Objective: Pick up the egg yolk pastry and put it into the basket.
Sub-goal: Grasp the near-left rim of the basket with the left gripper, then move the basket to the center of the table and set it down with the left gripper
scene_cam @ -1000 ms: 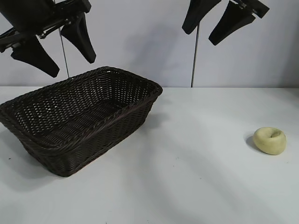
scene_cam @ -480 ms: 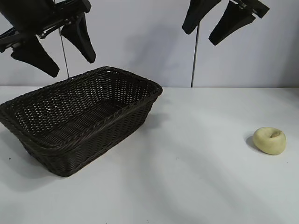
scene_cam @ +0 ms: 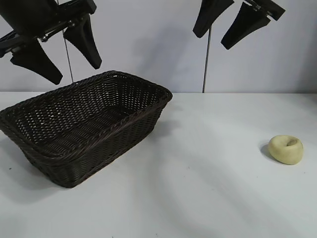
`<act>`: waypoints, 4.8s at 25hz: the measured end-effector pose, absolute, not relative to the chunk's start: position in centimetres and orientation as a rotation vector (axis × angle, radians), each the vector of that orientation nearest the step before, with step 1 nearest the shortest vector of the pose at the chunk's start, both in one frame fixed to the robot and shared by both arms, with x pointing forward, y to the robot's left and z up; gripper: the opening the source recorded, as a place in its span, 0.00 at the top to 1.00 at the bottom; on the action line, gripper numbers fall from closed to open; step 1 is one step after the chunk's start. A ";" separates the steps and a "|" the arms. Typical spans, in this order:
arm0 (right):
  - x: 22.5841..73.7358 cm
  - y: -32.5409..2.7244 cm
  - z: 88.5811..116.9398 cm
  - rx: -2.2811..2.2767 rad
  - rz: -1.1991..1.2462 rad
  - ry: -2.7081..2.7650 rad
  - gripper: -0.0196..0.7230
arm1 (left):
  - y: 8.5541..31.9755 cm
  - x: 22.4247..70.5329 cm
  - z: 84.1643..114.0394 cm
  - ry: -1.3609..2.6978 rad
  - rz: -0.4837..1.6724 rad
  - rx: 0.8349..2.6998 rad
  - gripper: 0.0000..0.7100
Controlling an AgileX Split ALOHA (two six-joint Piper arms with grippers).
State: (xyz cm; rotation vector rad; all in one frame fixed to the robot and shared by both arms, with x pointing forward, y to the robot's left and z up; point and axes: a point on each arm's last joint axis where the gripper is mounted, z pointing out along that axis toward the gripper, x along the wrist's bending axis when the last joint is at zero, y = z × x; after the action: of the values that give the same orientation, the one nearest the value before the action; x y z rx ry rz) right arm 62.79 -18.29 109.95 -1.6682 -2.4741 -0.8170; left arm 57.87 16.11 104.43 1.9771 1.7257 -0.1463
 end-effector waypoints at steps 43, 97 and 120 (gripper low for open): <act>62.8 -18.3 109.9 -1.669 -0.815 -2.476 0.32 | 21.4 54.7 103.0 2.503 0.047 1.381 0.23; 62.8 -18.3 109.9 -1.669 -0.814 -2.477 0.32 | 23.3 57.4 93.4 2.521 -0.237 1.344 0.86; 62.8 -18.3 109.9 -1.669 -0.813 -2.477 0.32 | 21.8 60.7 97.2 2.074 -0.370 1.950 0.86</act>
State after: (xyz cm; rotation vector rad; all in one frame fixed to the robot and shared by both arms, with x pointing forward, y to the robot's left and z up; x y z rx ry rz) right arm 62.79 -18.32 109.94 -1.6690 -2.4774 -0.8129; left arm 60.68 21.84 97.16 1.9501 2.0737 -0.3696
